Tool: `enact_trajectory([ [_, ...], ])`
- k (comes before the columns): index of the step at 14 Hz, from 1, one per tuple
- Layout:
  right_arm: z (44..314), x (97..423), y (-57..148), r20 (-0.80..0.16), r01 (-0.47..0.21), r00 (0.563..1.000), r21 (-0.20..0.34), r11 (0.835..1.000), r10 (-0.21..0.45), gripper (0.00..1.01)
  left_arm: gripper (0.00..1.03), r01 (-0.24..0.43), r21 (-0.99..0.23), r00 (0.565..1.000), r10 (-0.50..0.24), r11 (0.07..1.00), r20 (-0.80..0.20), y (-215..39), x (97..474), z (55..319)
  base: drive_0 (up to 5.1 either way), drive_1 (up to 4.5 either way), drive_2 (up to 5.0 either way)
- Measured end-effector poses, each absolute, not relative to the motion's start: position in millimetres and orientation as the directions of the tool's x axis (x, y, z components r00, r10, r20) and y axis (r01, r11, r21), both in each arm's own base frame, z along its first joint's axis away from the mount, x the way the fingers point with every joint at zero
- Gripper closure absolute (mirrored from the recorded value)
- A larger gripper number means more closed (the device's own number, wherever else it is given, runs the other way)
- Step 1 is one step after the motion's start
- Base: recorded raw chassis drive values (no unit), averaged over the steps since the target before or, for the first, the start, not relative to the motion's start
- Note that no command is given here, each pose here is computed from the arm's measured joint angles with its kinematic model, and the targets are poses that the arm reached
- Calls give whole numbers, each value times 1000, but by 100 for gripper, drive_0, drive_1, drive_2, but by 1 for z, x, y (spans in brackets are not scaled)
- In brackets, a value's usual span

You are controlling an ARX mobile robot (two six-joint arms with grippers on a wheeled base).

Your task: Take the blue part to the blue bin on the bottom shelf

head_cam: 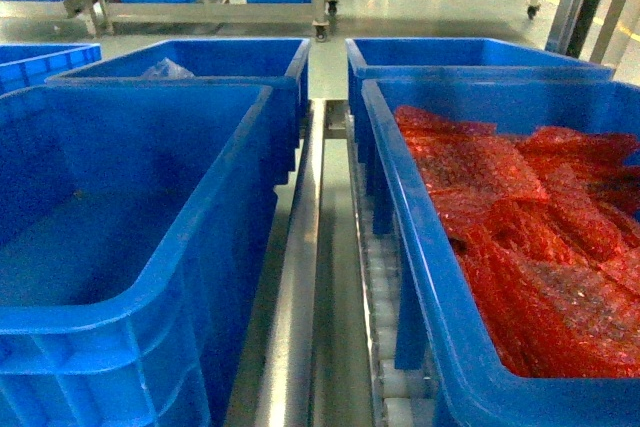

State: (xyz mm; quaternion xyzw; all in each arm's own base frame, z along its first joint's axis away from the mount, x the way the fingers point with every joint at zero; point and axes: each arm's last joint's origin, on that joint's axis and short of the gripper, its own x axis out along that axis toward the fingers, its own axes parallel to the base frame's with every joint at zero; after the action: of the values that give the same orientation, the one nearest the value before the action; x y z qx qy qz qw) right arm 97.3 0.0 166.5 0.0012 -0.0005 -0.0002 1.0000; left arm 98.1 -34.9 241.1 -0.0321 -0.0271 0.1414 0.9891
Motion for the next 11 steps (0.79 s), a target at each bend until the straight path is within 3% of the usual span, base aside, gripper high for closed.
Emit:
enact_trajectory([
  [11, 167, 97, 0, 1, 0, 1000, 2, 1000, 0, 3, 60, -278, -71, 959, 282, 958, 44, -35, 98, 241, -1, 407, -408],
])
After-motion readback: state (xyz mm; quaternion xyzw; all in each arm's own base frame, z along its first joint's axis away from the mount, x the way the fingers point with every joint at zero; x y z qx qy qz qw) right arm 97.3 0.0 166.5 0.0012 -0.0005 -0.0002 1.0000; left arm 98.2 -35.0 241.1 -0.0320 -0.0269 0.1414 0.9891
